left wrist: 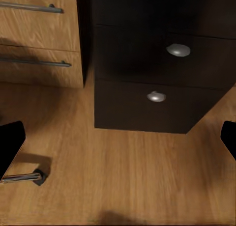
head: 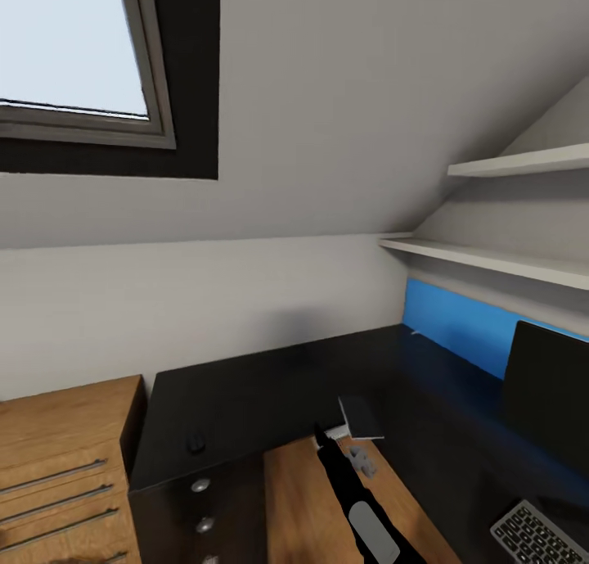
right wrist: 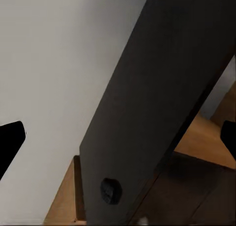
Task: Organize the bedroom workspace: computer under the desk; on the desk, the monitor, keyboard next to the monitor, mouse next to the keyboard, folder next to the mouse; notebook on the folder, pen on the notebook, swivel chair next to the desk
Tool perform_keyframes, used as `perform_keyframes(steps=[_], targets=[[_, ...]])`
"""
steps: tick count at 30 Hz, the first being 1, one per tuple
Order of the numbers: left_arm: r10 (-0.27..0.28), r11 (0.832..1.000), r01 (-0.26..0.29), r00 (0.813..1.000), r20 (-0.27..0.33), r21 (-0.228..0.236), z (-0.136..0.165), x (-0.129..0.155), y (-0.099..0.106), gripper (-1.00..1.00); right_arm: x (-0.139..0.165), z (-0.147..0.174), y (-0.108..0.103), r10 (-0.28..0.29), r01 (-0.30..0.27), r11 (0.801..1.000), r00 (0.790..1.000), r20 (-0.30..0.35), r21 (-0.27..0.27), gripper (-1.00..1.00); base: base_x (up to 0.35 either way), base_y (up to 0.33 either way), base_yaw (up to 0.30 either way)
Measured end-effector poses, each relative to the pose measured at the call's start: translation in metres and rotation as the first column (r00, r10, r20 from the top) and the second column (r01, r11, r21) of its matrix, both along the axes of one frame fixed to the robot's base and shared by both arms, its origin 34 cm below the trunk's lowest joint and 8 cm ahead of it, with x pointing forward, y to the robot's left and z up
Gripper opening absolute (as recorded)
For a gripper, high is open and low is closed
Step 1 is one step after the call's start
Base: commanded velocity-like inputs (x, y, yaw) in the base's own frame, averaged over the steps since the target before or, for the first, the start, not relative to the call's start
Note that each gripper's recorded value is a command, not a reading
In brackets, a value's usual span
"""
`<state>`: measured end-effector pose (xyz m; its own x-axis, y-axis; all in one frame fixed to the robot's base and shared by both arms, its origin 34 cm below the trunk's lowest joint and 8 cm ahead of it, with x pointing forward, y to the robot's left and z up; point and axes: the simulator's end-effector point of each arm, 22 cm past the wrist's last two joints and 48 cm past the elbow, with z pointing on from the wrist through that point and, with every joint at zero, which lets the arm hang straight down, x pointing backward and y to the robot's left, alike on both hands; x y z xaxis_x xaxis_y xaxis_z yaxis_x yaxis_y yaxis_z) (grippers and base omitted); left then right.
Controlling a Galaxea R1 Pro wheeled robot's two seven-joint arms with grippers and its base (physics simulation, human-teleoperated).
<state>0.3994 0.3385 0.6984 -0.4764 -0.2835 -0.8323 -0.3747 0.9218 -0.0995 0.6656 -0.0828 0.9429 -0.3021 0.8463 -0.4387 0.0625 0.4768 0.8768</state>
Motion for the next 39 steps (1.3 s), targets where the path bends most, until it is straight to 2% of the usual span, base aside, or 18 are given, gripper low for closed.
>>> perform_keyframes(steps=[6, 16, 25, 28, 29, 32, 36, 39], targets=[[0.0, 1.0, 0.0, 1.0, -0.003, 0.0, -0.001, -0.001, 0.0, 1.0, -0.002, -0.005, 0.0, 0.002, -0.002, 1.0, 1.0, -0.009, -0.001, 1.0, -0.231, 0.0, 0.252], [0.002, 1.0, -0.002, 1.0, -0.013, 0.001, -0.003, -0.004, 0.001, 1.0, -0.003, -0.011, 0.0, 0.002, -0.002, 1.0, 1.0, -0.022, -0.002, 1.0, -0.034, 0.0, 0.209], [0.003, 1.0, -0.003, 1.0, -0.017, 0.001, -0.004, -0.005, 0.001, 1.0, -0.006, -0.022, -0.001, 0.003, -0.004, 1.0, 0.999, -0.044, -0.012, 1.0, -0.002, 0.0, 0.068], [0.003, 1.0, -0.003, 1.0, -0.018, 0.001, -0.005, -0.005, 0.001, 1.0, -0.017, -0.047, -0.002, 0.006, -0.009, 1.0, 0.995, -0.098, -0.028, 1.0, 0.0, 0.0, 0.01], [0.003, 1.0, -0.003, 1.0, -0.018, 0.001, -0.005, -0.005, 0.001, 1.0, -0.027, -0.065, -0.004, 0.004, -0.01, 0.999, 0.99, -0.139, -0.039, 1.0, 0.0, 0.0, 0.005], [0.003, 1.0, -0.003, 1.0, -0.018, 0.001, -0.005, -0.005, 0.001, 1.0, -0.044, -0.097, -0.009, -0.006, -0.009, 0.997, 0.979, -0.203, -0.071, 1.0, 0.0, 0.0, 0.003], [0.003, 1.0, -0.003, 1.0, -0.018, 0.001, -0.005, -0.005, 0.001, 1.0, -0.053, -0.11, -0.013, -0.013, -0.011, 0.994, 0.975, -0.223, -0.107, 1.0, 0.0, 0.0, 0.001], [0.003, 1.0, -0.003, 1.0, -0.018, 0.002, -0.005, -0.005, 0.001, 1.0, -0.058, -0.116, -0.017, -0.012, -0.024, 0.985, 0.977, -0.212, -0.169, 1.0, 0.0, 0.0, 0.0]])
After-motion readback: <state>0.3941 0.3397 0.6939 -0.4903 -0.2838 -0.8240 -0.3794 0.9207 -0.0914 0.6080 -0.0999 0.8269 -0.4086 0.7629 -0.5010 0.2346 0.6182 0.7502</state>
